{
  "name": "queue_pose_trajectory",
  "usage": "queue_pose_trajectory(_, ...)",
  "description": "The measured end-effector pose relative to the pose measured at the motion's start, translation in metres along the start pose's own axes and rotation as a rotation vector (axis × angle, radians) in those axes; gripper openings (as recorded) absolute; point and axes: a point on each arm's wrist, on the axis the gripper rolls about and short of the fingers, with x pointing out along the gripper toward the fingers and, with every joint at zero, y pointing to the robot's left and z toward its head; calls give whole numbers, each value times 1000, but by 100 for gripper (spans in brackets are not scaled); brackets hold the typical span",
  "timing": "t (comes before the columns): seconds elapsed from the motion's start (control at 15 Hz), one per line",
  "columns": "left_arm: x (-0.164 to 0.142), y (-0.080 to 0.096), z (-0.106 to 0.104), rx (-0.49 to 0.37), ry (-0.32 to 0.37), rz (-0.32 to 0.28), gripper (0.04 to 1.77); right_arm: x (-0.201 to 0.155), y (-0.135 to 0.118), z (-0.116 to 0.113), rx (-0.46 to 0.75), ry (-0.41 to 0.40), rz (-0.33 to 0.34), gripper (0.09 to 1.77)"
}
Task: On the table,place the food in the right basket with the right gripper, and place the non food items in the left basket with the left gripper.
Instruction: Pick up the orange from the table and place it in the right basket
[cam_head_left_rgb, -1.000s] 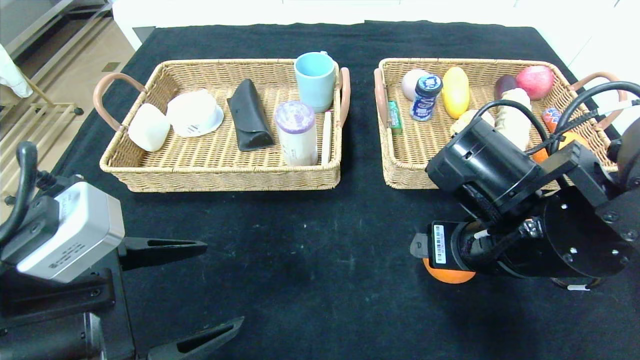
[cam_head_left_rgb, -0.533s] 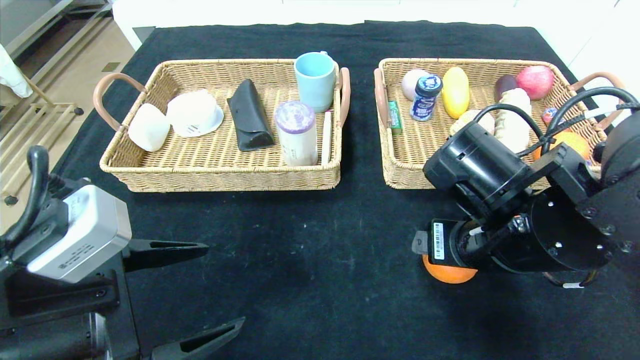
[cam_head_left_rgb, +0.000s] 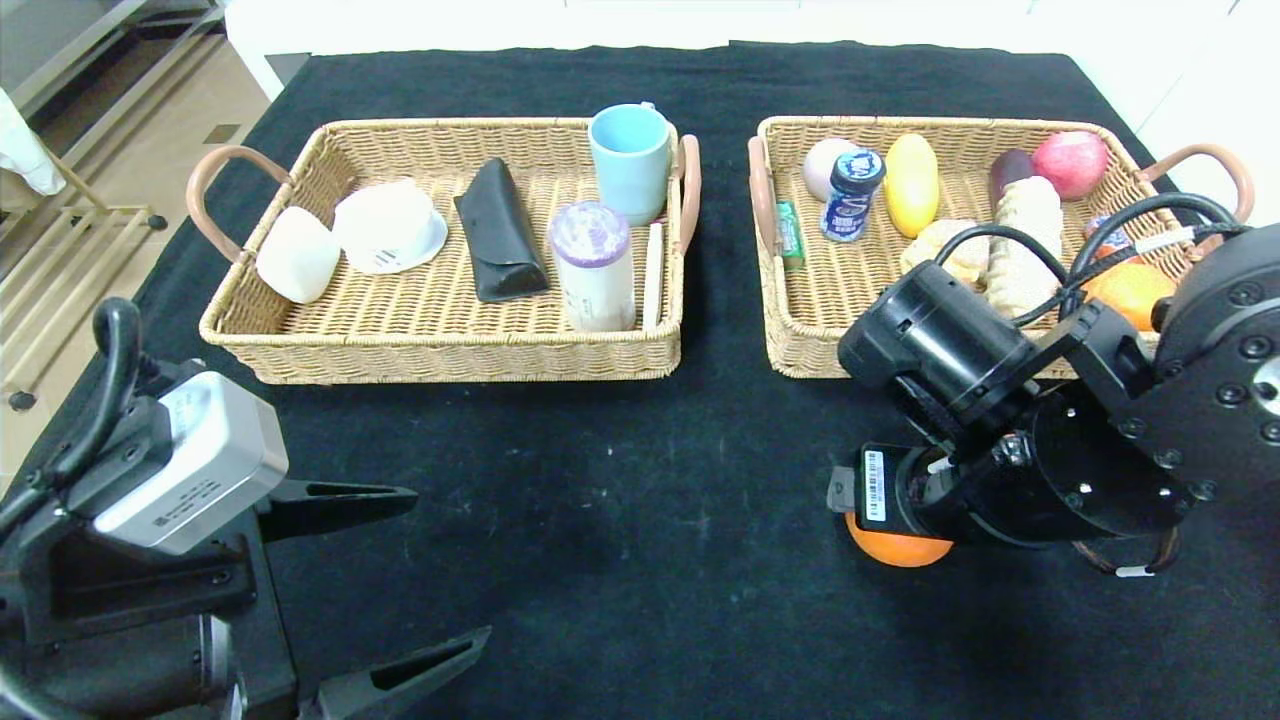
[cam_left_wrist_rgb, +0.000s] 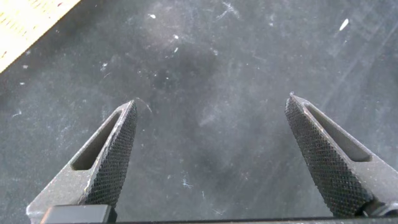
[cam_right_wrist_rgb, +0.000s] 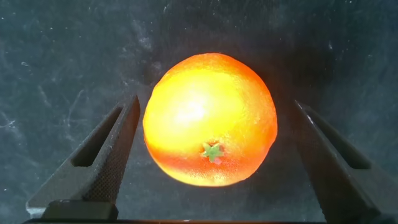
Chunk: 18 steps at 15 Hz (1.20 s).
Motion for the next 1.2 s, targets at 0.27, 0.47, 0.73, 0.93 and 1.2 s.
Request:
queue_pose_trajectory(0.27,2,1,-1,-4,7,2,172,2,1,0,-2,4,-4,130)
queue_pose_trajectory(0.47,3,1,-1,-6,11,2,172,4,1,0,-3,8,-5,123)
queue_pose_trajectory(0.73,3,2,-1,-8,14,1,172,5,1,-1,-4,10,-5,121)
queue_pose_trajectory(0.93,3,2,-1,-8,15,5,172,5,2,-1,-8,10,-6,121)
queue_pose_trajectory(1.2,3,2,-1,-8,15,5,172,6,3,-2,-11,12,-6,121)
